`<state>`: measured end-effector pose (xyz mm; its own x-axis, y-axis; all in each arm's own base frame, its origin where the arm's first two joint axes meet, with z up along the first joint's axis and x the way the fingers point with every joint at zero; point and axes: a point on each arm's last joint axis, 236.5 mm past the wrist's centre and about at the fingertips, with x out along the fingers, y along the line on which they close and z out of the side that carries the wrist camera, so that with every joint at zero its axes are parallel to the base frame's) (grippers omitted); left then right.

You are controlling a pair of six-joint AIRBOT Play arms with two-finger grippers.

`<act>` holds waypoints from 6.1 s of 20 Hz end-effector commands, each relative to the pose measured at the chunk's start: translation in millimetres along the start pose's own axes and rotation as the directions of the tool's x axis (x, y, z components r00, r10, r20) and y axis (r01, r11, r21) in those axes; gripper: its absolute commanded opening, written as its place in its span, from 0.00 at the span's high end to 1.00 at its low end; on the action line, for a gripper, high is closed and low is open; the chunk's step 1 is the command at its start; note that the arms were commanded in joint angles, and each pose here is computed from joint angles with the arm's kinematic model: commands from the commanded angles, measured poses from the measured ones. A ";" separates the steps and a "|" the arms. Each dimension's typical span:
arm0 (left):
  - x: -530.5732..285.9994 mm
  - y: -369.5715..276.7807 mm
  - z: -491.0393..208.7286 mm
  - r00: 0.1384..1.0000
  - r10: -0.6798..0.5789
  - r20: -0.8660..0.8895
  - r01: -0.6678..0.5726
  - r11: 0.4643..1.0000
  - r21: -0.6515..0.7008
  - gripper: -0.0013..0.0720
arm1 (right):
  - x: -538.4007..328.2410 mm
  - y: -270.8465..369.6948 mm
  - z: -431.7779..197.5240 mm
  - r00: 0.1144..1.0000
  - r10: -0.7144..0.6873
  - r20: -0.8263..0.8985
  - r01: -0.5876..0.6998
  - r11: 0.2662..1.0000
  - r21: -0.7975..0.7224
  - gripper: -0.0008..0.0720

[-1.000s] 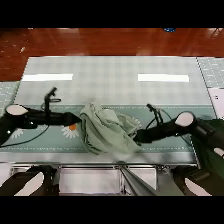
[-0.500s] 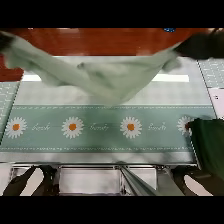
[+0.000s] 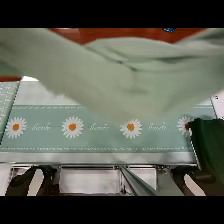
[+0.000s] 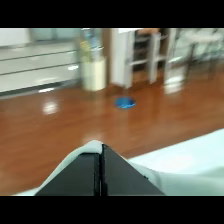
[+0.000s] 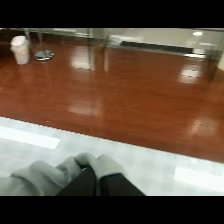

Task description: Fold the shirts.

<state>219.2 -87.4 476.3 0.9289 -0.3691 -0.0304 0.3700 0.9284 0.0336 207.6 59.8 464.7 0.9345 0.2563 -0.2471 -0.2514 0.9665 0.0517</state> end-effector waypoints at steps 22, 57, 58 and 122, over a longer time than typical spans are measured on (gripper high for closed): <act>247.4 108.2 -479.6 0.566 -0.329 -0.756 -0.323 0.755 -0.570 0.96 | 355.5 -75.7 -404.0 0.655 0.224 -0.721 0.247 0.839 0.485 0.95; 240.8 84.8 -526.0 0.454 -0.417 -0.788 -0.343 0.734 -0.586 0.96 | 228.1 118.9 -513.1 0.510 0.543 -0.667 0.229 0.662 0.714 0.43; 240.1 84.1 -526.1 0.451 -0.420 -0.788 -0.342 0.734 -0.587 0.96 | 234.9 118.0 -513.2 0.532 0.533 -0.658 0.240 0.650 0.721 0.43; 359.5 108.1 -380.5 0.791 -0.264 -0.552 -0.085 0.846 -0.527 0.96 | 396.4 -72.3 -372.6 0.757 0.348 -0.553 0.090 0.783 0.615 0.95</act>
<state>554.9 -84.4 134.5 0.6682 -0.4921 -0.5579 0.2225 0.8478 -0.4814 446.1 104.1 36.8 0.4583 0.5069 -0.7300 -0.0492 0.8346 0.5486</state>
